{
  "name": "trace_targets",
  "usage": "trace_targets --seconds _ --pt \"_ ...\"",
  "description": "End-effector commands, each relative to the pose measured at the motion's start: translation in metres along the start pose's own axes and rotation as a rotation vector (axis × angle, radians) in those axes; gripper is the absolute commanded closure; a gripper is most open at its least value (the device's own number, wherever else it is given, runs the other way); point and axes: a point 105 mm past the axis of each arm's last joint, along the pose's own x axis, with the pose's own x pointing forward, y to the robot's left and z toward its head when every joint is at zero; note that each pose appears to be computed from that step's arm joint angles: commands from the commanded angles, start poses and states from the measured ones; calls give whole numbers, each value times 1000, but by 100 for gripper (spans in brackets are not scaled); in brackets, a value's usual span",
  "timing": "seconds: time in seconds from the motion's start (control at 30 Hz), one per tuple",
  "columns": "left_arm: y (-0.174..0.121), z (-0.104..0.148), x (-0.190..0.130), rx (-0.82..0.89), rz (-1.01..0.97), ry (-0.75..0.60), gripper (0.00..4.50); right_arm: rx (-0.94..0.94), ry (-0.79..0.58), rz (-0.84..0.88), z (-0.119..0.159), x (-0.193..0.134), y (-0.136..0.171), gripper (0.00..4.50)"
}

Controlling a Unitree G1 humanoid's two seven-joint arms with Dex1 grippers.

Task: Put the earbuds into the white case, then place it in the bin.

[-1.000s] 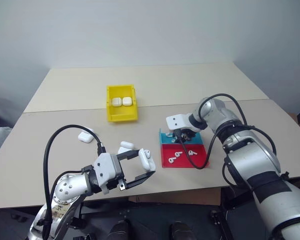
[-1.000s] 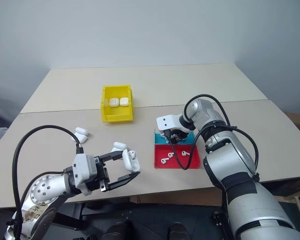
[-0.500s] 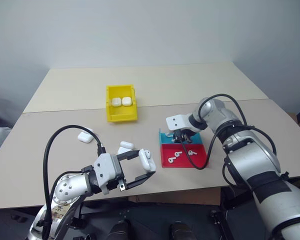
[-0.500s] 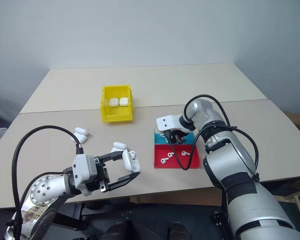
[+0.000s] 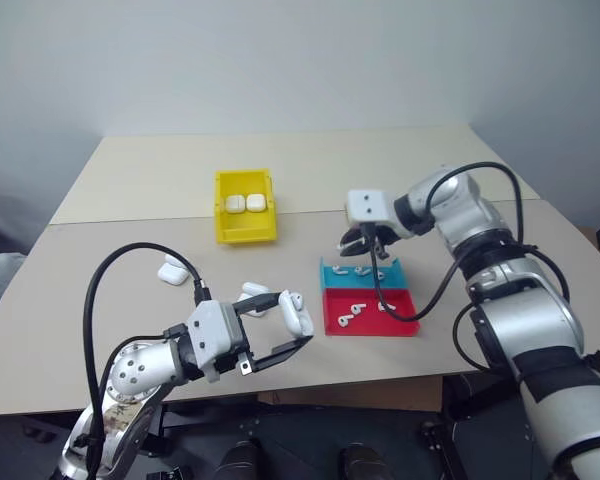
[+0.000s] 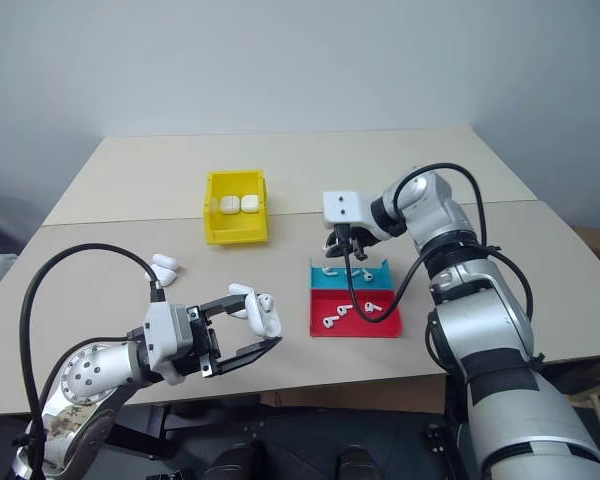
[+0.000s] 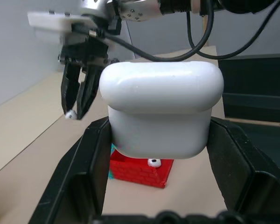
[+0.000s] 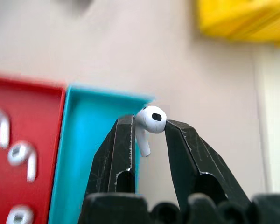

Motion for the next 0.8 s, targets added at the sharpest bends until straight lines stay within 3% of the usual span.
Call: trace_targets --seconds 0.03,0.1,0.17,0.37,0.57,0.8 --pt "5 22 5 4 -19 -100 173 3 -302 -91 61 -51 9 333" --pt "7 25 7 -17 -34 -113 173 -43 -441 -140 82 -66 28 333" --pt "9 27 9 -31 -42 -125 173 27 -546 -123 98 -76 46 333" --pt "14 25 17 -48 -65 -142 173 165 -794 -38 122 -92 93 333" --pt "17 26 27 -56 -74 -176 173 243 -885 11 125 -84 117 333" --pt "15 30 30 -55 -106 -203 173 301 -881 10 117 -64 125 333"
